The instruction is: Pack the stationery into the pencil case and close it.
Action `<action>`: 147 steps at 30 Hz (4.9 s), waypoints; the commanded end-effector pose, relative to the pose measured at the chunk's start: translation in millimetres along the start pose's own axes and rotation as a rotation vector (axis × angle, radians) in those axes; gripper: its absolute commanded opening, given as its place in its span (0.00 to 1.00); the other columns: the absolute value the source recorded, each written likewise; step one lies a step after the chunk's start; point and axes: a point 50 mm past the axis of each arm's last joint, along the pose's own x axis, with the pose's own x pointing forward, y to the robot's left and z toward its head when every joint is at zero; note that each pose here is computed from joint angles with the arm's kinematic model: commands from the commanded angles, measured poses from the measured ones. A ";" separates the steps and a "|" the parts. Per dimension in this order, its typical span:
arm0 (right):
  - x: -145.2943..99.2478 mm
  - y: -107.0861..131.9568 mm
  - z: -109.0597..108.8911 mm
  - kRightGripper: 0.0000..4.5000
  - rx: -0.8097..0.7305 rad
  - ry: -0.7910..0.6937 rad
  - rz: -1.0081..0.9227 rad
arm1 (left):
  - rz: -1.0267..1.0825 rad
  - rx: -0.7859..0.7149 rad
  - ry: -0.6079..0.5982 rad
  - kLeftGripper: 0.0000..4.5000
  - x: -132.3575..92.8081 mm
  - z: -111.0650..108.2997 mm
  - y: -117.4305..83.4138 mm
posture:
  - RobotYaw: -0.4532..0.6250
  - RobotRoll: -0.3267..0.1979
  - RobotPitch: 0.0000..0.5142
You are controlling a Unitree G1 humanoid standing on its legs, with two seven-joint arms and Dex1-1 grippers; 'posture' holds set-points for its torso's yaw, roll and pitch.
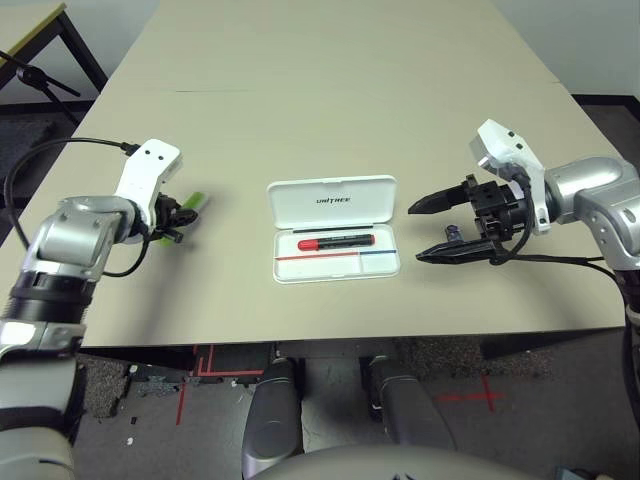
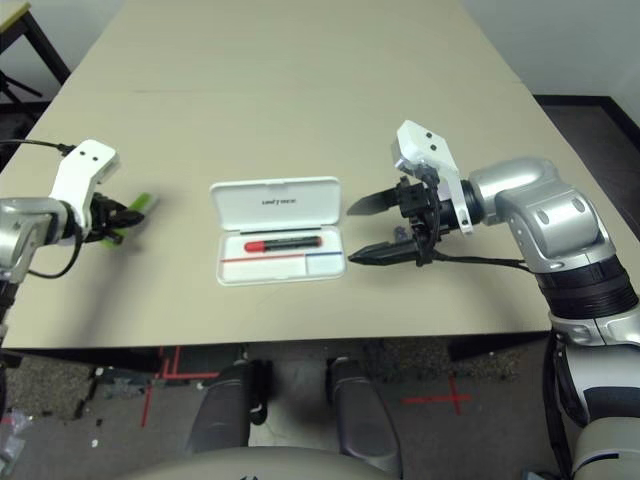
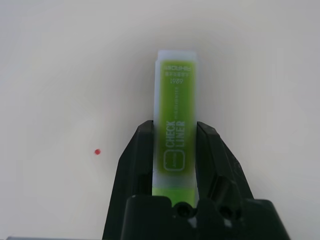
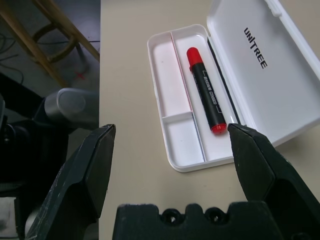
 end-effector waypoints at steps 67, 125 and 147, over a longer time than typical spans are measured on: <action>-0.4 -7.9 -14.5 1.00 -0.017 0.071 -0.053 | -0.601 0.463 -0.192 0.24 50.2 102.0 -135.3 | 0.39 0.62 0.30; -2.1 2.3 -49.1 1.00 0.682 0.109 -0.883 | -0.484 0.423 -0.359 0.99 -25.7 96.8 -76.2 | 0.35 0.62 0.34; 15.9 -0.6 -76.6 0.78 0.766 0.210 -0.861 | -0.468 0.437 -0.344 1.00 -24.5 98.1 -75.8 | 0.39 0.62 0.35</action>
